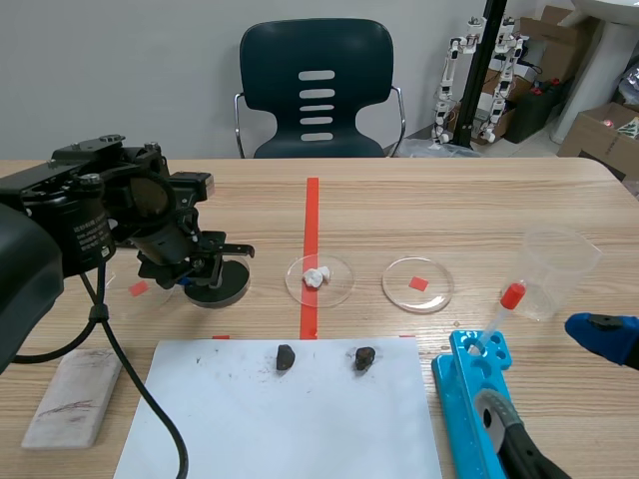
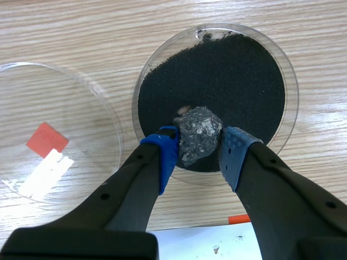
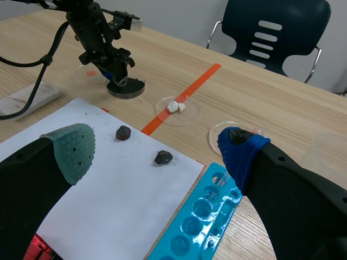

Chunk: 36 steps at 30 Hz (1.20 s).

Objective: Lower the mineral onto the iron filings and hold still

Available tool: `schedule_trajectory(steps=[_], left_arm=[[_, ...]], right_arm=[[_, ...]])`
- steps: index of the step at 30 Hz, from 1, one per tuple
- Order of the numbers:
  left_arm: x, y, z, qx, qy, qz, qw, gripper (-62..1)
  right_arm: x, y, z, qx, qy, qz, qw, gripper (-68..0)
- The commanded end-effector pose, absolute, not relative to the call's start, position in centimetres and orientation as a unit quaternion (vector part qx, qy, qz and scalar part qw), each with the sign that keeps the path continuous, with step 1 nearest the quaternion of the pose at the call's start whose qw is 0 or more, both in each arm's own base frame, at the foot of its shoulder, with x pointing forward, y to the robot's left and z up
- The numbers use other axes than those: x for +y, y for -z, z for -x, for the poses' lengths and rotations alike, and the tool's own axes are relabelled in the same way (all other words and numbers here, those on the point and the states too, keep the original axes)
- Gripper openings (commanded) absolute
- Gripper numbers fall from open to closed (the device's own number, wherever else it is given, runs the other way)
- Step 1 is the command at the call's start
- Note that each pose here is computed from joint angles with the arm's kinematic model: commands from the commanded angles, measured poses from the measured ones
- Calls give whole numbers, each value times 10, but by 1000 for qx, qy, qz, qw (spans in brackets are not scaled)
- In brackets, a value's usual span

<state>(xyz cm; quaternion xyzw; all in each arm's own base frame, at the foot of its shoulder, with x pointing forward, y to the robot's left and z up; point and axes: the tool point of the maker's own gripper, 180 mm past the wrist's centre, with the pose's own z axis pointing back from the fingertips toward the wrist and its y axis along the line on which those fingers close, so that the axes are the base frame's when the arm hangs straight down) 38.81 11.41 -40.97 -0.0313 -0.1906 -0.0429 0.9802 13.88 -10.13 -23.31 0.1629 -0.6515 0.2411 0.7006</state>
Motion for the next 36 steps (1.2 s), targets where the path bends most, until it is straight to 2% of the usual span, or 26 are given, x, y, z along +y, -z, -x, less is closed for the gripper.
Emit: schedule_trajectory(steps=[1,10,36], left_arm=[[106,393,-403,-214,43,40,975,-556],[103,407,-397,-203,38,43,978,-556],[101,408,-396,-201,40,43,978,-556]], right_arm=[[-103,227,-142,-662,-238,-161,693,-201],[-103,227,-142,-662,-238,-161,693,-201],[-103,227,-142,-662,-238,-161,693,-201]])
